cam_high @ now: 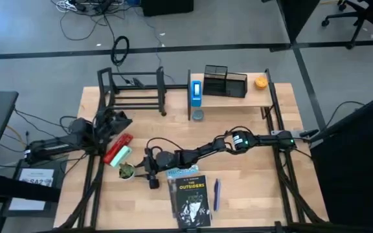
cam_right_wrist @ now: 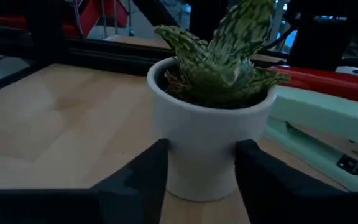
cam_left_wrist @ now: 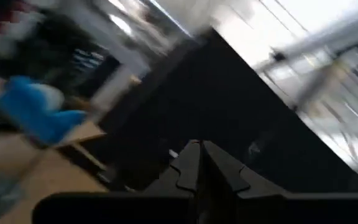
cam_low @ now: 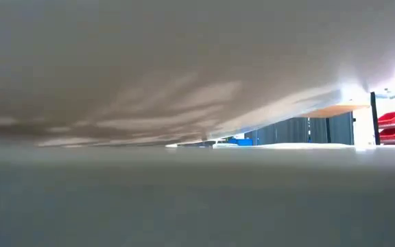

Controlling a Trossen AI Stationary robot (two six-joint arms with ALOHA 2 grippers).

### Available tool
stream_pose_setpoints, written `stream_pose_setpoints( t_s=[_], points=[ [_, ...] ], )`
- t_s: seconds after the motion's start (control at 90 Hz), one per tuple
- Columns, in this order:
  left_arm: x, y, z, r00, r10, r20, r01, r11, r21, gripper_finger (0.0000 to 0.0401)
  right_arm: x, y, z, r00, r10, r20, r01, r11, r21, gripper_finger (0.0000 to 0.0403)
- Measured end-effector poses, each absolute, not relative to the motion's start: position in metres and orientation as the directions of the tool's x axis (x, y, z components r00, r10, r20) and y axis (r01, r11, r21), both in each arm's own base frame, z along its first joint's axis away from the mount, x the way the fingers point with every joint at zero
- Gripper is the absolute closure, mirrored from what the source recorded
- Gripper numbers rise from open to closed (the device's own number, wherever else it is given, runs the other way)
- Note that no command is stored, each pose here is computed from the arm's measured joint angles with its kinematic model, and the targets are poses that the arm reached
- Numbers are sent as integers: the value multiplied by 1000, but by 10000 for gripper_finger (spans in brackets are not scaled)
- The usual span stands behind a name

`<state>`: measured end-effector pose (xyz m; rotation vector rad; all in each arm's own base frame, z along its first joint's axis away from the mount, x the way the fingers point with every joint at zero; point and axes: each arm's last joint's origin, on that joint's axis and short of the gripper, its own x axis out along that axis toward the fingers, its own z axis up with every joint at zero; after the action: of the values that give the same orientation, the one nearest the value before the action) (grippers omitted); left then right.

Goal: Stock shelves
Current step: Put the white vase plant under the shelf

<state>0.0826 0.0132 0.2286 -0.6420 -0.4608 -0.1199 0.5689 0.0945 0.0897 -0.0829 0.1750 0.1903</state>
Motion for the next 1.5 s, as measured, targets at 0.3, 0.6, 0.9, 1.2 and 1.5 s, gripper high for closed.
stream_pose_setpoints(
  t_s=[0.3, 0.6, 0.9, 1.2, 1.5],
  points=[
    [89, 10, 293, 917, -19, -399, -201, 841, -503, 401, 569, 94, 90, 967, 179, -180, -194, 979, -65, 239],
    [112, -11, 300, 241, -290, -926, -498, 782, -375, 401, 569, 92, 90, 968, 176, -180, -190, 980, -65, 232],
    [108, -49, 256, -161, -256, -953, -567, 814, -123, 401, 569, 91, 89, 968, 174, -183, -188, 980, -66, 232],
    [109, -66, 223, -139, -129, -982, -542, 840, -34, 401, 569, 90, 86, 964, 164, -211, -185, 980, -79, 227],
    [127, -90, 217, -56, -267, -962, -498, 843, -205, 401, 569, 90, 86, 964, 163, -210, -183, 980, -79, 130]
  ],
)
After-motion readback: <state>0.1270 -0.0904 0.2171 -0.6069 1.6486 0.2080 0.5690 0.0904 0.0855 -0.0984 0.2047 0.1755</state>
